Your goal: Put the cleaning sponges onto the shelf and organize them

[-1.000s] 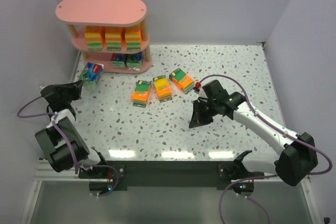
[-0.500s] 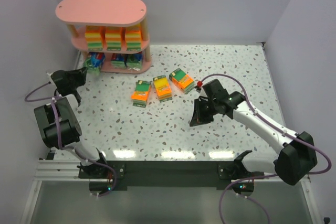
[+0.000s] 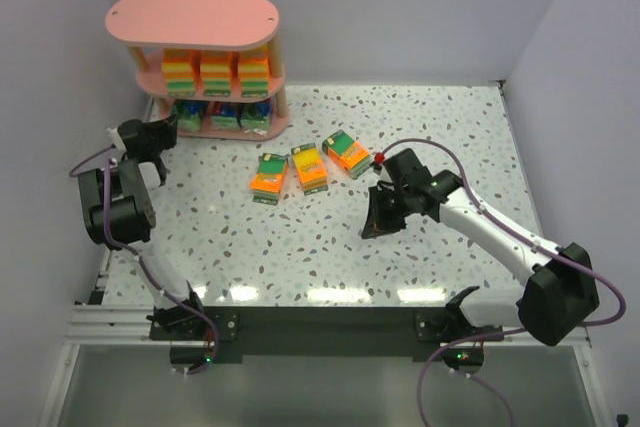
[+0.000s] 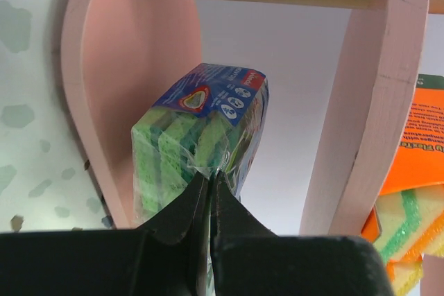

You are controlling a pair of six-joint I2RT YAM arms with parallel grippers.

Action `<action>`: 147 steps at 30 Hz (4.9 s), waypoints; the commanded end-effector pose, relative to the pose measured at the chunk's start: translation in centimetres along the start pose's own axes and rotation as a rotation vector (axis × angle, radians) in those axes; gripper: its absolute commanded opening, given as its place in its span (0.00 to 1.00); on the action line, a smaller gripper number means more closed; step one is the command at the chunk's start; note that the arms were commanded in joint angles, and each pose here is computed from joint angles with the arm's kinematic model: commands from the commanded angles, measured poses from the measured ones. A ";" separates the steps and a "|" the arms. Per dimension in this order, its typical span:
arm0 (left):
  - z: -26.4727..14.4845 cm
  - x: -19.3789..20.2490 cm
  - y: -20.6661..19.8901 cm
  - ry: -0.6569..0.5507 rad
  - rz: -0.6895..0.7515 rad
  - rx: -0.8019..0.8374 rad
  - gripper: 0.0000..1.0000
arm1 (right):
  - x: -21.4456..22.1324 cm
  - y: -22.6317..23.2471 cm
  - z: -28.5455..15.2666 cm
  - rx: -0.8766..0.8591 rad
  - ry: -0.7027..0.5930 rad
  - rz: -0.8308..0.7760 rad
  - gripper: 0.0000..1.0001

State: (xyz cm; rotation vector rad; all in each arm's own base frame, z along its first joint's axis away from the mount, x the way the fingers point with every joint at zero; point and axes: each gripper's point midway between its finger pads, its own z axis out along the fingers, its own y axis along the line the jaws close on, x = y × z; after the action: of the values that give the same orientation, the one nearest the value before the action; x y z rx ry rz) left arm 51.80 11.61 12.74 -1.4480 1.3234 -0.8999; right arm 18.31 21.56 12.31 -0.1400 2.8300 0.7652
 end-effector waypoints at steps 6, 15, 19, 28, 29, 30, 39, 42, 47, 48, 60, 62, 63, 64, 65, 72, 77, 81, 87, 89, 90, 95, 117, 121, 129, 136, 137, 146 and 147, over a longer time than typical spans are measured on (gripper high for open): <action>2.5 -0.4 -3.0 -0.037 -0.008 0.101 0.00 | -1.4 0.1 -0.5 0.027 -0.026 0.005 0.00; 3.0 1.1 -2.4 -0.038 -0.035 0.087 0.00 | -1.8 -0.1 -0.2 0.035 -0.026 0.006 0.00; 2.9 1.5 -2.4 -0.043 -0.044 0.094 0.11 | -1.7 -0.2 -0.2 0.033 -0.027 0.004 0.00; 1.9 1.2 -3.1 -0.080 -0.011 0.054 0.71 | -1.4 -0.4 -0.2 0.021 -0.028 0.009 0.00; 1.7 1.0 -3.1 -0.091 -0.009 0.049 0.76 | -1.4 -0.3 -0.1 0.018 -0.028 0.007 0.00; 1.6 1.1 -3.2 -0.089 -0.004 0.049 0.79 | -1.4 -0.3 -0.2 0.015 -0.028 0.006 0.00; -4.7 1.5 -6.4 -0.090 0.050 0.121 0.92 | -1.2 -0.3 -0.5 0.001 -0.043 0.003 0.00; -8.4 2.4 -6.7 -0.060 0.086 0.133 0.93 | -1.2 -0.4 -0.4 -0.005 -0.045 -0.003 0.00; -14.4 4.5 -6.7 0.020 0.157 0.155 0.96 | -1.6 -0.2 -0.7 -0.021 -0.073 -0.018 0.27; -15.2 4.9 -6.7 0.038 0.191 0.164 0.97 | -1.7 -0.1 -0.8 -0.027 -0.082 -0.020 0.37; -23.7 16.0 0.2 0.451 0.540 0.012 1.00 | -1.4 -0.6 -1.0 -0.021 -0.105 -0.029 0.99; -24.6 17.3 1.9 0.452 0.558 -0.053 1.00 | -1.4 -0.4 -1.2 -0.028 -0.105 -0.032 0.99; -25.0 17.5 2.4 0.438 0.526 -0.076 1.00 | -1.4 -0.4 -1.3 -0.028 -0.109 -0.033 0.99; -25.3 17.8 2.9 0.429 0.519 -0.094 0.98 | -1.4 -0.5 -1.5 -0.022 -0.114 -0.033 0.99; -25.6 18.4 3.5 0.420 0.497 -0.118 0.97 | -1.4 -0.4 -1.7 -0.027 -0.121 -0.033 0.99; -26.5 21.7 9.9 0.448 0.450 -0.318 0.92 | -0.3 -0.8 -1.7 -0.035 -0.128 -0.006 0.99; -24.6 21.8 8.6 0.352 0.338 -0.264 0.92 | 0.4 -1.2 -2.1 -0.030 -0.128 -0.003 0.99; -22.7 22.5 7.6 0.313 0.291 -0.263 0.89 | 0.7 -1.5 -2.2 -0.022 -0.129 -0.005 0.99; -20.7 23.7 7.1 0.301 0.226 -0.254 0.81 | 0.9 -1.8 -2.3 -0.010 -0.126 -0.013 0.99; -20.1 23.6 7.2 0.275 0.200 -0.239 0.72 | 0.8 -1.8 -2.4 -0.006 -0.125 -0.018 0.99; -20.0 23.4 7.5 0.267 0.182 -0.238 0.68 | 0.9 -1.8 -2.4 -0.005 -0.121 -0.019 0.99; -19.0 23.6 7.2 0.246 0.186 -0.229 0.56 | 0.7 -1.8 -2.5 0.001 -0.127 -0.031 0.99; -16.0 23.6 9.9 0.247 0.206 -0.275 0.00 | 0.6 -2.0 -2.2 0.015 -0.105 -0.060 0.98; -18.5 25.4 9.4 0.362 0.280 -0.269 0.00 | 0.5 -2.3 -2.0 0.016 -0.110 -0.056 0.98; -25.8 22.6 7.9 0.417 0.294 -0.243 0.00 | 0.6 -2.4 -1.5 0.000 -0.100 -0.046 0.97; -29.3 20.5 -4.7 0.363 0.322 0.046 0.00 | 0.6 -2.3 -1.0 -0.019 -0.083 -0.043 0.96; -29.6 20.4 -6.2 0.360 0.321 0.072 0.00 | 0.6 -2.2 -1.0 -0.020 -0.081 -0.044 0.96; -28.8 20.3 -24.4 0.296 0.375 0.331 0.00 | 0.5 -1.9 -1.2 -0.027 -0.077 -0.061 0.96; -27.3 19.0 -25.3 0.282 0.363 0.334 0.00 | 0.4 -1.9 -1.4 -0.028 -0.083 -0.065 0.96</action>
State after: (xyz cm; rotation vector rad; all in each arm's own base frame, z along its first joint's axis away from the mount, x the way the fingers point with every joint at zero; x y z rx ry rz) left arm 32.86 -14.00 41.84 -0.8677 1.5056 -1.0973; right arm 17.39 18.76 11.45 -0.1578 2.7707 0.7457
